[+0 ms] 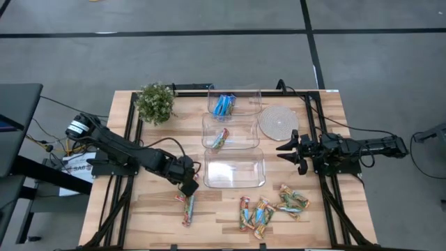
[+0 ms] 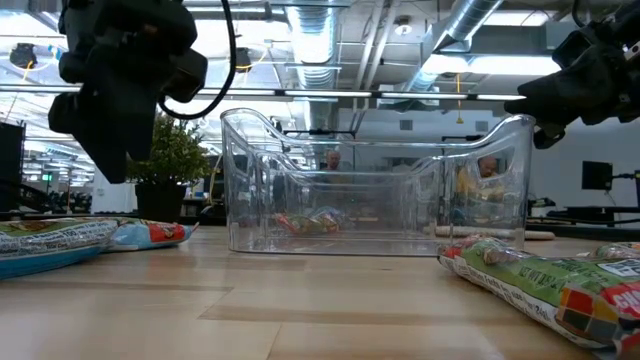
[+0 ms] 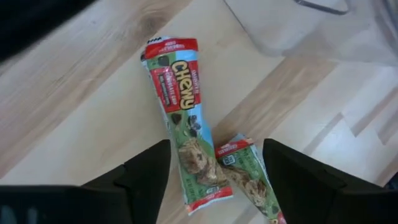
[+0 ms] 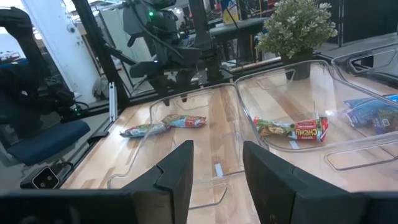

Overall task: Pick and place Granola Bars by type
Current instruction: Put the red granola bar into the middle transparent bin

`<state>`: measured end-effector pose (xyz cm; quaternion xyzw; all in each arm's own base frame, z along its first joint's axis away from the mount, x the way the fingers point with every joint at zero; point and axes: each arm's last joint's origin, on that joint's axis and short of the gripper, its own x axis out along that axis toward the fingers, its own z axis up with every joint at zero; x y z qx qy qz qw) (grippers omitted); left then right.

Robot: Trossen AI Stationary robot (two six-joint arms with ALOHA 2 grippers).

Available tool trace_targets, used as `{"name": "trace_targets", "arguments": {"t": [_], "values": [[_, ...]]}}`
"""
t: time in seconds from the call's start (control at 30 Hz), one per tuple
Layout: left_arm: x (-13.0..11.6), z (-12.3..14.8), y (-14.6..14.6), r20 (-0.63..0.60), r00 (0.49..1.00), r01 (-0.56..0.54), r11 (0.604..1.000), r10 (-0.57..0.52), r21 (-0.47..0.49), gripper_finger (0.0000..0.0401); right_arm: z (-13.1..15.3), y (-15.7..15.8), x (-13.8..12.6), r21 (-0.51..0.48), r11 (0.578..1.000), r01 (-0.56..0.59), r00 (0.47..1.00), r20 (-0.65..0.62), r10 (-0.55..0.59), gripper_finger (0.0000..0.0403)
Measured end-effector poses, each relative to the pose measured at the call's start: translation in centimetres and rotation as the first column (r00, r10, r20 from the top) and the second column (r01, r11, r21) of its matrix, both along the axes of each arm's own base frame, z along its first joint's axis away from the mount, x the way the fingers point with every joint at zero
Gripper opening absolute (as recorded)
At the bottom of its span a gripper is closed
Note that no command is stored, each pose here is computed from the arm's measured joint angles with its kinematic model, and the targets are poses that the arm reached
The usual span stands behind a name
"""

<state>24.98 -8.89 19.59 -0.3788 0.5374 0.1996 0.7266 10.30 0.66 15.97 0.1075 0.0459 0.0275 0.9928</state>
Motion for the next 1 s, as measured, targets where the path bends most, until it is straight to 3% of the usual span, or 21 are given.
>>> {"name": "trace_targets", "arguments": {"t": [0.27,0.47,1.0], "values": [[0.0,0.0,0.1,-0.012,1.0,-0.015,1.0,0.015,-0.025,0.0255,0.0,0.0,0.0,0.0,1.0,0.0,1.0,0.0,0.0,0.0133],[-0.2,-0.3,0.2,-0.043,0.998,-0.043,0.999,0.044,0.01,0.0247,0.0,0.0,0.0,0.0,1.0,0.0,1.0,0.0,0.0,0.0134],[1.1,-3.8,-1.0,-0.117,0.993,0.017,0.999,-0.012,0.041,0.0242,0.0,0.0,0.0,0.0,1.0,0.0,1.0,-0.001,0.0,0.0134]]}}
